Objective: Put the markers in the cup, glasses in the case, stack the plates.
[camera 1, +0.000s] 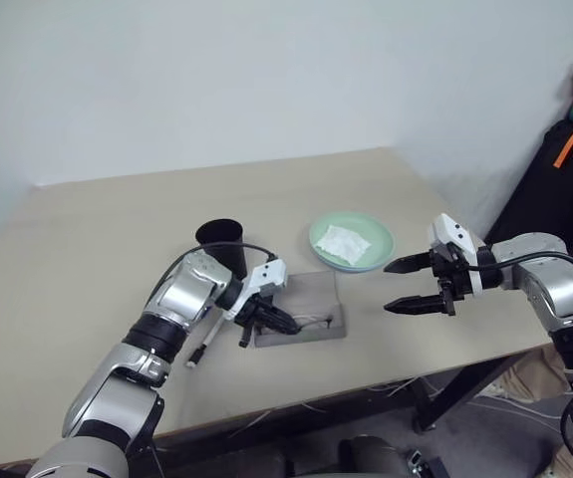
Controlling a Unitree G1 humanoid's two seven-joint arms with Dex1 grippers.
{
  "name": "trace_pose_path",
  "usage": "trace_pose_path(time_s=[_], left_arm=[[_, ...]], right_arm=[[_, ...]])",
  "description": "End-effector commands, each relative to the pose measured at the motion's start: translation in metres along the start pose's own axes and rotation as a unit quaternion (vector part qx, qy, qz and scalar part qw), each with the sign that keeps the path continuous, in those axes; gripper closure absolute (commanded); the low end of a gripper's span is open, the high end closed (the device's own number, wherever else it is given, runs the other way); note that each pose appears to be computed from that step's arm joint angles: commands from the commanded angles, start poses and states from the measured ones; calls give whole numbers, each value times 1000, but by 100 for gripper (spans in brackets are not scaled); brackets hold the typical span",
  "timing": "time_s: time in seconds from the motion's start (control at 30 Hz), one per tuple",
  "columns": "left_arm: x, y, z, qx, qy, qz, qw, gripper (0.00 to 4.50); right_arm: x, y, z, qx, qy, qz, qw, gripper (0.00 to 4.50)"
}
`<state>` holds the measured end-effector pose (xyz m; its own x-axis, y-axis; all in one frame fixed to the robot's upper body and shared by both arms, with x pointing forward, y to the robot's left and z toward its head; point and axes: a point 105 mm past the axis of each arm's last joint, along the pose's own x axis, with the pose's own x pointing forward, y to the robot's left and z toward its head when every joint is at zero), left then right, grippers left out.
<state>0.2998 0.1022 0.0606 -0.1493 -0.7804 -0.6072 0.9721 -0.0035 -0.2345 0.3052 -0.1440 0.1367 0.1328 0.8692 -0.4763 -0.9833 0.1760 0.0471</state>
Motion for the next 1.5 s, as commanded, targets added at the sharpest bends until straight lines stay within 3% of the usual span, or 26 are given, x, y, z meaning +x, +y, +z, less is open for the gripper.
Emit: trace_pose_path(time_s=[0.03, 0.1, 0.2, 0.47, 0.7, 0.73, 0.83, 1.07, 1.27, 1.5], left_arm=[[-1, -6, 2, 3, 6, -19, 1000, 446], [-1, -4, 0, 4, 11, -15, 1000, 446], [-1, -3, -2, 6, 15, -11, 1000, 381], [-14, 20, 24, 23, -37, 51, 998, 104], [-30, 25, 70, 56, -124, 75, 988, 104], [-35, 28, 79, 61, -139, 89, 984, 121], [-41, 40, 89, 67, -153, 130, 977, 193], [-37, 78, 76, 73, -113, 257, 957, 441], [-24, 103, 46, 71, -28, 338, 938, 441], [-8, 100, 36, 83, -3, 316, 945, 441]], right_arm=[[0, 0, 9, -23, -6, -2, 1000, 0], [0, 0, 9, -24, -6, -2, 1000, 0], [0, 0, 9, -23, -7, -2, 1000, 0], [1, 0, 9, -23, -8, -3, 1000, 0], [1, 0, 9, -24, -8, -2, 1000, 0], [1, 0, 9, -24, -7, -2, 1000, 0], [1, -1, 9, -24, -7, -2, 1000, 0], [1, -1, 10, -25, -8, -1, 1000, 0], [1, -1, 10, -25, -8, -1, 1000, 0], [2, 0, 11, -24, -9, -1, 1000, 0]])
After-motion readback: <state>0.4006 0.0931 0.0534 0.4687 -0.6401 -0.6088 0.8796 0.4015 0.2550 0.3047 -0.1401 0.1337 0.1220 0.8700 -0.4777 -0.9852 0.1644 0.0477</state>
